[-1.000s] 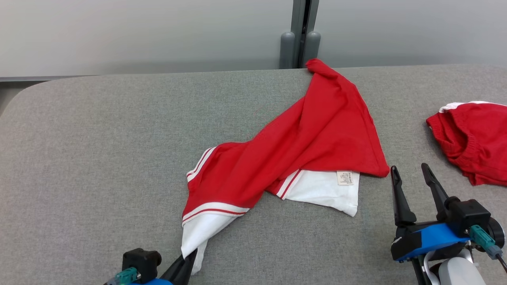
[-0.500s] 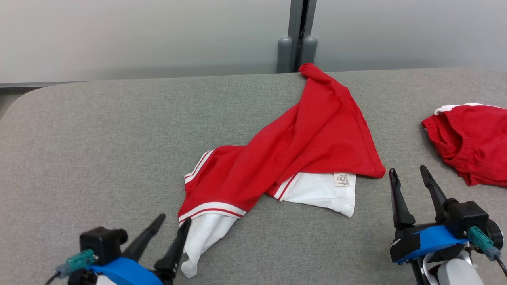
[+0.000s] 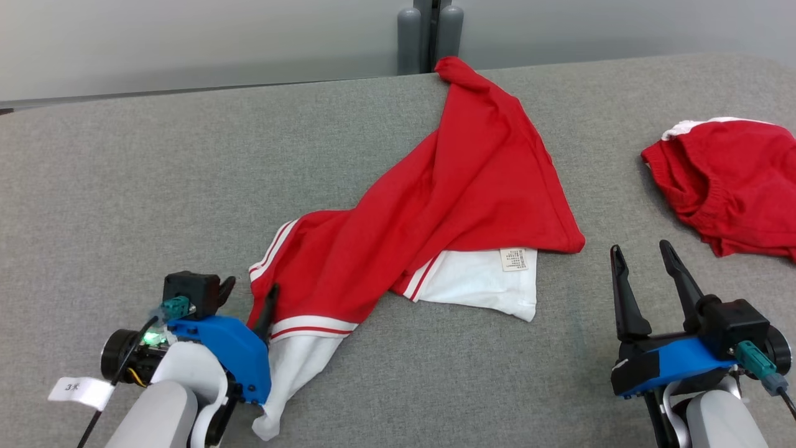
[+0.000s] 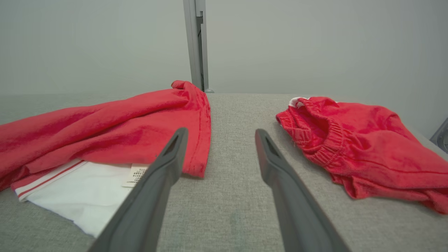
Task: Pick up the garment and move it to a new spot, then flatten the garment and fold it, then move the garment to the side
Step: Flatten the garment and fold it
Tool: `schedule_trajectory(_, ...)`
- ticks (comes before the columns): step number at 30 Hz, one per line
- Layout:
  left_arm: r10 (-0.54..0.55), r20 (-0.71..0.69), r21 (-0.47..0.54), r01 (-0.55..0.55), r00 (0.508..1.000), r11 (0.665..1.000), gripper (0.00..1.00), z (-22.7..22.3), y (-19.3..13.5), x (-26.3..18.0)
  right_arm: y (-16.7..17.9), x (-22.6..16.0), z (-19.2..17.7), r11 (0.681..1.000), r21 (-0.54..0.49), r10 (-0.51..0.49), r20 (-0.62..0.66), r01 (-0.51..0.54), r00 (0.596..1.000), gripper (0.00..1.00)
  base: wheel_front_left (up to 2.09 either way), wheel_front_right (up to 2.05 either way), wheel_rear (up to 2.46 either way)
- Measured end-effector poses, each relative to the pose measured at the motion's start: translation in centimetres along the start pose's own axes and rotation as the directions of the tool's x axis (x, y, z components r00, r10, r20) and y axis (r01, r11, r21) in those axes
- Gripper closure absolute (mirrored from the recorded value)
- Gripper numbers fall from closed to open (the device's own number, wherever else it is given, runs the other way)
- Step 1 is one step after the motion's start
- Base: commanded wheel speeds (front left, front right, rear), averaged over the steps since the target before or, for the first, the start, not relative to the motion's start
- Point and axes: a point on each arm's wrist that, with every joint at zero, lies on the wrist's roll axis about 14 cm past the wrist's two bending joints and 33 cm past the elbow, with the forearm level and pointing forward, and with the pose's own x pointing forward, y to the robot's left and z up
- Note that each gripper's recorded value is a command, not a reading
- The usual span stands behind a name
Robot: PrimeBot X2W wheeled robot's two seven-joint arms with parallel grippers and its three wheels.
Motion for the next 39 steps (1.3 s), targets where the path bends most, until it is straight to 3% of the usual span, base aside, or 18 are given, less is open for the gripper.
schedule_trajectory(4, 0.045, -0.086, 0.07, -0.039, 0.995, 0.997, 0.0, -1.9, 1.1, 1.5, -0.4, 0.1, -0.4, 1.0, -0.004, -0.009, -0.01, 0.009, 1.0, 0.0, 0.0, 0.0, 0.0)
schedule_trajectory(9, -0.01, -0.101, 0.101, 0.02, 0.995, 0.995, 0.0, -2.4, -0.3, 2.7, -0.6, 0.3, -0.3, 1.0, -0.006, -0.015, -0.006, 0.015, 1.0, 0.0, 0.0, 0.0, 0.0)
schedule_trajectory(10, -0.017, -0.099, 0.119, 0.029, 0.995, 0.992, 0.14, -2.4, -0.5, 2.8, -0.6, 0.3, -0.3, 1.0, -0.006, -0.015, -0.006, 0.015, 1.0, 0.0, 0.0, 0.0, 0.0)
schedule_trajectory(11, -0.021, -0.094, 0.134, 0.033, 0.995, 0.99, 0.44, -2.4, -0.5, 2.9, -0.6, 0.3, -0.3, 1.0, -0.006, -0.015, -0.006, 0.015, 1.0, 0.0, 0.0, 0.0, 0.0)
schedule_trajectory(12, -0.024, -0.084, 0.142, 0.035, 0.996, 0.989, 0.65, -2.3, -0.6, 2.9, -0.5, 0.3, -0.2, 1.0, -0.005, -0.014, -0.005, 0.014, 1.0, 0.0, 0.0, 0.0, 0.0)
schedule_trajectory(13, -0.026, -0.068, 0.151, 0.036, 0.997, 0.988, 0.98, -2.2, -0.7, 2.9, -0.5, 0.3, -0.2, 1.0, -0.005, -0.013, -0.004, 0.013, 1.0, 0.0, 0.0, 0.0, 0.0)
schedule_trajectory(19, 0.001, 0.139, 0.235, -0.033, 0.99, 0.971, 1.0, 2.0, -0.2, 2.6, -0.2, 0.5, 0.1, 1.0, -0.001, -0.005, 0.006, 0.005, 1.0, 0.0, 0.0, 0.0, 0.0)
schedule_trajectory(25, 0.015, 0.348, 0.289, -0.123, 0.937, 0.949, 1.0, 7.1, 0.4, 1.5, 0.2, 0.7, 0.2, 1.0, 0.002, 0.006, 0.011, -0.006, 1.0, 0.0, 0.0, 0.0, 0.0)
schedule_trajectory(38, 0.093, 0.433, 0.272, -0.228, 0.897, 0.935, 1.0, 8.8, 2.4, 3.3, 0.5, 0.6, -0.8, 1.0, 0.011, 0.015, -0.02, -0.015, 1.0, 0.0, 0.0, 0.0, 0.0)
schedule_trajectory(39, 0.11, 0.426, 0.262, -0.239, 0.898, 0.935, 0.96, 8.5, 2.8, 3.3, 0.5, 0.6, -0.9, 1.0, 0.013, 0.015, -0.022, -0.014, 1.0, 0.0, 0.0, 0.0, 0.0)
